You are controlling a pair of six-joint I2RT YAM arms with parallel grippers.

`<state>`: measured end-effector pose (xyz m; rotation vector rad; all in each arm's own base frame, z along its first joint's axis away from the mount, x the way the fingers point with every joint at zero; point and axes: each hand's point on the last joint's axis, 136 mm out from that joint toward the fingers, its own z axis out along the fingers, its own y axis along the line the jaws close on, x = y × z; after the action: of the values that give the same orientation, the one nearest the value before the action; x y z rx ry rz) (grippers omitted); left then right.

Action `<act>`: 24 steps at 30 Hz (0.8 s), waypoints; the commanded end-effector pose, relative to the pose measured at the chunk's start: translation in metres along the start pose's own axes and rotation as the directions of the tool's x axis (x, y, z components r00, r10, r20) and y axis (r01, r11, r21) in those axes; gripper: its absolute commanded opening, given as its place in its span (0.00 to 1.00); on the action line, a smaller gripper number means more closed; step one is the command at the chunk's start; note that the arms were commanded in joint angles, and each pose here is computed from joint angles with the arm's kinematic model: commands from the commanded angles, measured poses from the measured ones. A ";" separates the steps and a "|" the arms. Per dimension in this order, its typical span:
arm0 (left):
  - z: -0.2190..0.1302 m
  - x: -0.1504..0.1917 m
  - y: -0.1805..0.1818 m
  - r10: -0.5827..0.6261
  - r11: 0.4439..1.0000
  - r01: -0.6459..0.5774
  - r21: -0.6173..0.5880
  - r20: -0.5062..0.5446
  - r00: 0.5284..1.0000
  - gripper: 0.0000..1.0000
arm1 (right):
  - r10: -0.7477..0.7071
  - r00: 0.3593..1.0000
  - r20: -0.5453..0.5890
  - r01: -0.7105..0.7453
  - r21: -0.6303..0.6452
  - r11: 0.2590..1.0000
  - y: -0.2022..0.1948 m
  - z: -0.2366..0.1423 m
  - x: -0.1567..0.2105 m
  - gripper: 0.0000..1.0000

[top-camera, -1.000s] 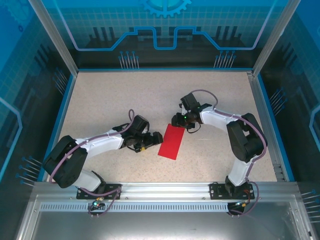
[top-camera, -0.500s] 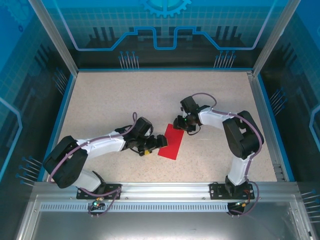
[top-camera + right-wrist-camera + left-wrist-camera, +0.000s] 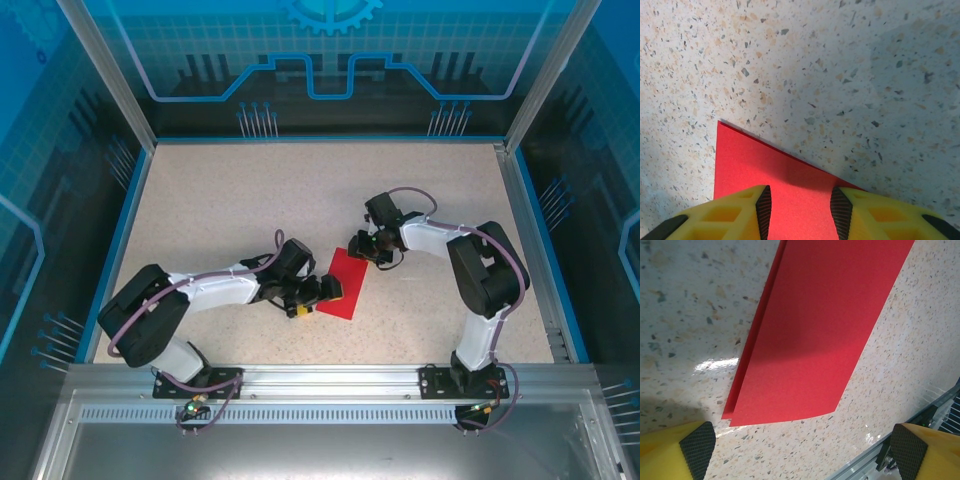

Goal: Fold a paper plane with a square sheet of paper (pick it up from the middle)
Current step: Fold the triangle a second time at the center of the table.

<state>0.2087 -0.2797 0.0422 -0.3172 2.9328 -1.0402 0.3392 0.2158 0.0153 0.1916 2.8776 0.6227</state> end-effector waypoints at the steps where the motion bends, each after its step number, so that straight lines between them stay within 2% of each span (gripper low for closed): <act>1: 0.004 0.005 -0.009 -0.005 1.000 0.006 0.026 -0.034 0.999 0.94 | 0.048 0.997 -0.058 -0.042 0.088 0.995 -0.032 0.014 0.019 0.41; 8: 0.007 0.003 -0.011 0.004 1.000 -0.003 0.021 -0.042 0.999 0.93 | 0.044 0.997 -0.064 -0.039 0.081 0.996 -0.031 0.015 0.020 0.41; 24: 0.004 0.000 -0.032 0.048 0.993 -0.045 0.107 -0.032 0.998 0.89 | 0.044 0.996 -0.072 -0.040 0.063 0.997 -0.029 0.017 0.021 0.41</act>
<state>0.2145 -0.2961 0.0494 -0.2692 2.9081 -1.1300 0.3393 0.2159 0.0154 0.1927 2.8750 0.6367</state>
